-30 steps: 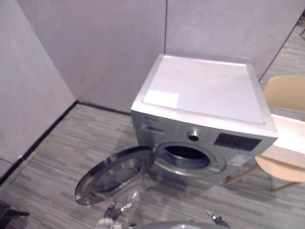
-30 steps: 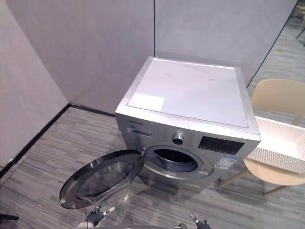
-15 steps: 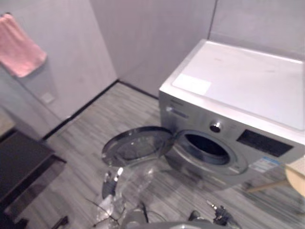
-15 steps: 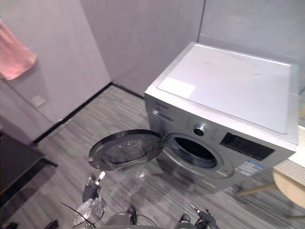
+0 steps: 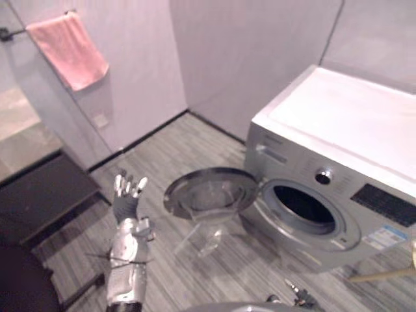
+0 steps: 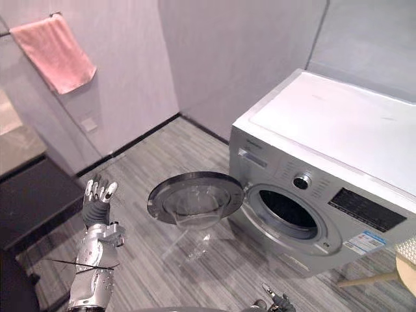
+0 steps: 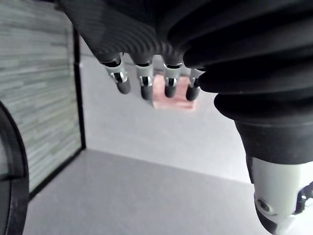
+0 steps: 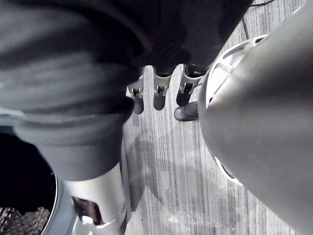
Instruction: Pick up the laundry basket with both hands and put the clothes into the washing machine.
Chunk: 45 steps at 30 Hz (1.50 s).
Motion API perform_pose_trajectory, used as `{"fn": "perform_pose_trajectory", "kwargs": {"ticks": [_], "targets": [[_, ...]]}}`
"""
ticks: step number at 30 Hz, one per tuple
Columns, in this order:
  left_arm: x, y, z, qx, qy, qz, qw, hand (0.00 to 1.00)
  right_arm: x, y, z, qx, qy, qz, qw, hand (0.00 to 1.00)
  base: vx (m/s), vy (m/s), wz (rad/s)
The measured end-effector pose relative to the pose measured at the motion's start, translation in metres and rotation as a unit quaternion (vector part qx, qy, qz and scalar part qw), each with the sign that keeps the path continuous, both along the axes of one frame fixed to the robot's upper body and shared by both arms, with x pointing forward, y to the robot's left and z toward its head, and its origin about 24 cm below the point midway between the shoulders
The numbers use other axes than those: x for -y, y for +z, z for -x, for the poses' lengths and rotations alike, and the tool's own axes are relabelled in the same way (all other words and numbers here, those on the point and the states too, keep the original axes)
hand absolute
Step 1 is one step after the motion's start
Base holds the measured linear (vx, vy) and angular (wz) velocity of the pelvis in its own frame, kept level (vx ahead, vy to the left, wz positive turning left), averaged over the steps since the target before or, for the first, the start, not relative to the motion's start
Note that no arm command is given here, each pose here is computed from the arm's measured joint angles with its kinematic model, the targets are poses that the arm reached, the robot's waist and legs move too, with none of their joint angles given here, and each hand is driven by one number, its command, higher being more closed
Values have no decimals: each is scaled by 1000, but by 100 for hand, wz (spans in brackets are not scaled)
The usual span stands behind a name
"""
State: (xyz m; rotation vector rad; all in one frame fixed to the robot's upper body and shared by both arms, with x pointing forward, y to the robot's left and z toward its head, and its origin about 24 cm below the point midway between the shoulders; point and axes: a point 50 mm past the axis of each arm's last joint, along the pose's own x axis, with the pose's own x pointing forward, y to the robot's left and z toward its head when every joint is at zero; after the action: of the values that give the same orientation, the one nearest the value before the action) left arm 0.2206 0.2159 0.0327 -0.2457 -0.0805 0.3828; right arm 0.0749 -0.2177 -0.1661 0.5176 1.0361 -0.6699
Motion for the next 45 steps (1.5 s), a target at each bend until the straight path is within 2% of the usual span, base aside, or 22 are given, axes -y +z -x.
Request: {"fn": "perform_pose_trajectory", "kwargs": {"ticks": [3, 10, 15, 17, 22, 26, 31, 37, 40, 43, 45], "targets": [[-13, -1, -11, -12, 14, -29, 999, 0, -1, -1, 6, -5, 4, -4, 1000, 0, -33, -49, -26], [-90, -9, -33, -121, 75, -138, 980, 0, 2, -1, 17, -4, 18, -6, 1000, 0, -12, -58, -23], [-156, 59, -80, -147, 129, -233, 953, 0, 4, -1, 28, 2, -31, -16, 999, 0, -19, -57, -18], [-169, 84, -92, -152, 148, -242, 947, 0, 2, -2, 35, -3, -43, -22, 999, 0, -37, -29, -21], [-180, 127, -107, -143, 152, -246, 947, 0, -12, -4, 32, 15, -80, -47, 996, 0, -44, 22, -33], [-176, 138, -116, -127, 143, -219, 957, 0, -30, -4, 35, 28, -85, -71, 994, 0, -54, 41, -40], [-135, 140, -143, -100, 80, -210, 969, 0, -28, -1, 49, 29, -94, -64, 993, 0, -21, 20, 1], [-88, 130, -163, -55, 18, -158, 986, 0, -19, 8, 24, 81, -77, -44, 993, 0, 17, 0, 7], [-69, 109, -163, -51, -8, -136, 989, 0, -16, 13, 11, 104, -47, -31, 993, 0, 44, 29, 0], [-45, 60, -151, -75, -37, -87, 993, 0, -15, 15, 4, 107, -41, -23, 993, 0, 26, 73, 12], [-18, 21, -140, -110, -70, -55, 990, 0, -13, 15, 3, 105, -35, -16, 994, 0, -10, 123, 11]]}}
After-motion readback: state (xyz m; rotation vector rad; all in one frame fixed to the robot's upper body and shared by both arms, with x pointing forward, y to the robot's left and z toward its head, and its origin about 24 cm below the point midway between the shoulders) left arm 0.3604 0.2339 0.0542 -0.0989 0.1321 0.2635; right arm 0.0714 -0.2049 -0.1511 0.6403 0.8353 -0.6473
